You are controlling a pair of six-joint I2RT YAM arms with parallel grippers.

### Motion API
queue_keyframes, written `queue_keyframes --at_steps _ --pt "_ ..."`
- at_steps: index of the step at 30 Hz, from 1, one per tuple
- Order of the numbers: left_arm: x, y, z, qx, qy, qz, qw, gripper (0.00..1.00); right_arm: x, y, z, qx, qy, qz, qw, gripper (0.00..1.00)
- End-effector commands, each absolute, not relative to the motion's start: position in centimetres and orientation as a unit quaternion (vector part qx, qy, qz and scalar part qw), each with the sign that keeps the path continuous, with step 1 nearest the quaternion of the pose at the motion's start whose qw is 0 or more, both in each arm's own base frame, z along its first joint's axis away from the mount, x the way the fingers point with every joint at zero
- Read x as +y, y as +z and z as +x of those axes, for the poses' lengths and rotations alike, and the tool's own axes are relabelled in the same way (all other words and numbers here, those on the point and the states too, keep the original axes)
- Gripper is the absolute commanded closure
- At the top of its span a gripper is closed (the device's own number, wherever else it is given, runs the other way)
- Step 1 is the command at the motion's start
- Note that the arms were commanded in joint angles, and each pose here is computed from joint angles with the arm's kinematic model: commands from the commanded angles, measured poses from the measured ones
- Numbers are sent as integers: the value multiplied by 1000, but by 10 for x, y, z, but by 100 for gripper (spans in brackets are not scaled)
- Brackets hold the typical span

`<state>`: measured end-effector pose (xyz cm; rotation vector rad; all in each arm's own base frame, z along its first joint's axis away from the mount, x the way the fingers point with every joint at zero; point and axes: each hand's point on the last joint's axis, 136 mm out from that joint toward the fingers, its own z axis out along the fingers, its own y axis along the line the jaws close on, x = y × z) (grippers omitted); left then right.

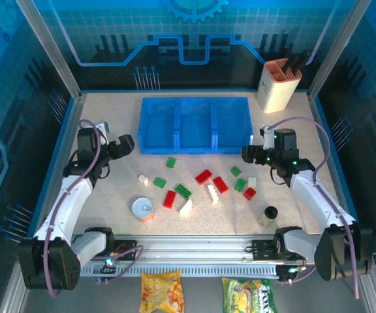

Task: Sort the legos into containers by color
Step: Pick up the lego from the bottom-right of the table.

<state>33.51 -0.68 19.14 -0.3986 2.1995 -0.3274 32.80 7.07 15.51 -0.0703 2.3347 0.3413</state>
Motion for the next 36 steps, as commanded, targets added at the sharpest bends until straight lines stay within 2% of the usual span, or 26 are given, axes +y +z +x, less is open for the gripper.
queue_keyframes --at_steps 1,7,14,24,36 --pt "-17 192 311 909 -139 -154 361 1 67 144 295 950 125 33 285 20" --pt "-21 213 309 920 -133 -112 352 1 50 126 261 964 75 151 207 23" --pt "-17 202 317 919 -109 -73 372 1 38 112 219 947 7 281 155 30" --pt "-20 199 321 912 -143 -69 377 1 67 82 203 942 29 315 111 39" --pt "-19 204 319 909 -142 -68 387 1 76 61 204 936 35 340 90 41"
